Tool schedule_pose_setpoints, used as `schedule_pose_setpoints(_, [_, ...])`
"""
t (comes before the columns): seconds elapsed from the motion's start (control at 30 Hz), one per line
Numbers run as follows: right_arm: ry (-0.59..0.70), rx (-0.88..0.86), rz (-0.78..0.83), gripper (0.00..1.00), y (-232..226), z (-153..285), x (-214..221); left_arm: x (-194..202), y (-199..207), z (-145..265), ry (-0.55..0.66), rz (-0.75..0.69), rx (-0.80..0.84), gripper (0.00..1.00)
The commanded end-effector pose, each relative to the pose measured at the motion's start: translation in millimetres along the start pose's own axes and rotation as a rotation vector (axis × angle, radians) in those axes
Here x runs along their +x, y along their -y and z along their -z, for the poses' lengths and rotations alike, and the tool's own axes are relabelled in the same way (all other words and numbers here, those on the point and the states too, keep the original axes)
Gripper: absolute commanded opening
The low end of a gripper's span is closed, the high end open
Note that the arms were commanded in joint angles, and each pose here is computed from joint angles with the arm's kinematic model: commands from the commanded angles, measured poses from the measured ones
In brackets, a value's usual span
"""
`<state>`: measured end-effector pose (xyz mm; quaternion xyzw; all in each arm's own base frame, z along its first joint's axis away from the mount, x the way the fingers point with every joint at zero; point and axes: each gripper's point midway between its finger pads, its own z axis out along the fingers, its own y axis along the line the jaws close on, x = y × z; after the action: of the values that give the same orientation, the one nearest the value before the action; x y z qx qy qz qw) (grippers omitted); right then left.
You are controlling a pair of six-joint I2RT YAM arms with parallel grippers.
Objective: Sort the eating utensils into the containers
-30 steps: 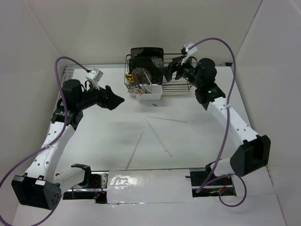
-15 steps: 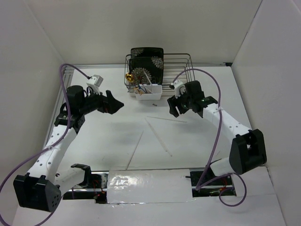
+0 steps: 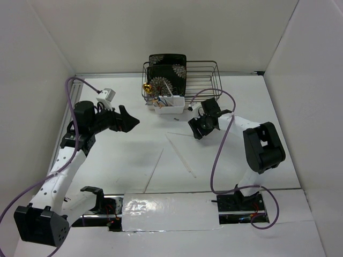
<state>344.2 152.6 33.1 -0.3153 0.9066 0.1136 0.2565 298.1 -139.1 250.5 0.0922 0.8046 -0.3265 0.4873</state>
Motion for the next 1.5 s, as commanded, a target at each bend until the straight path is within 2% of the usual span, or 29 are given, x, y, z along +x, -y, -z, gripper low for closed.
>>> schedule_pose_setpoints(0.0, [0.083,0.045,0.035,0.63,13.0,1.5,-28.7,-7.5,0.2,9.9,0.049,-0.005,-0.026,1.00])
schedule_pose_setpoints(0.17, [0.063,0.050,0.016,0.59,10.4,-6.3,-7.9,-4.8,0.7,13.3,0.053,-0.002,-0.031,1.00])
schedule_pose_setpoints(0.2, [0.061,0.054,0.012,0.56,8.7,-6.7,-8.0,-4.5,0.3,13.0,0.051,-0.004,-0.032,1.00])
schedule_pose_setpoints(0.3, [0.038,0.057,0.026,0.39,1.9,-8.8,0.7,-4.2,0.0,15.7,0.054,-0.004,-0.040,1.00])
schedule_pose_setpoints(0.5, [-0.004,0.067,0.032,0.33,-6.8,-13.8,18.9,-2.3,0.2,21.0,0.068,-0.027,-0.045,1.00])
schedule_pose_setpoints(0.63, [-0.006,0.062,0.017,0.13,-10.9,-20.4,26.0,0.6,0.9,23.4,0.069,-0.030,-0.043,1.00])
schedule_pose_setpoints(0.77, [-0.030,0.019,-0.046,0.00,-20.8,-20.3,27.2,3.0,1.5,25.6,0.083,-0.016,-0.046,1.00])
schedule_pose_setpoints(0.9, [-0.061,-0.038,-0.091,0.00,-41.9,-7.7,24.9,4.0,5.0,33.0,0.128,-0.027,-0.040,1.00])
schedule_pose_setpoints(1.0, [-0.038,-0.064,-0.067,0.00,-75.0,9.0,22.9,1.1,11.2,43.0,0.169,-0.051,-0.033,1.00])
schedule_pose_setpoints(1.13, [0.028,-0.075,-0.069,0.00,-117.4,31.5,13.7,4.0,15.0,46.7,0.159,-0.079,-0.021,1.00])
schedule_pose_setpoints(1.2, [0.041,-0.063,-0.129,0.00,-127.3,36.7,13.9,5.0,17.7,46.5,0.149,-0.085,-0.003,1.00])
schedule_pose_setpoints(1.47, [-0.034,0.024,-0.204,0.00,-158.1,23.8,56.2,10.8,23.0,42.2,0.133,-0.080,0.040,1.00])
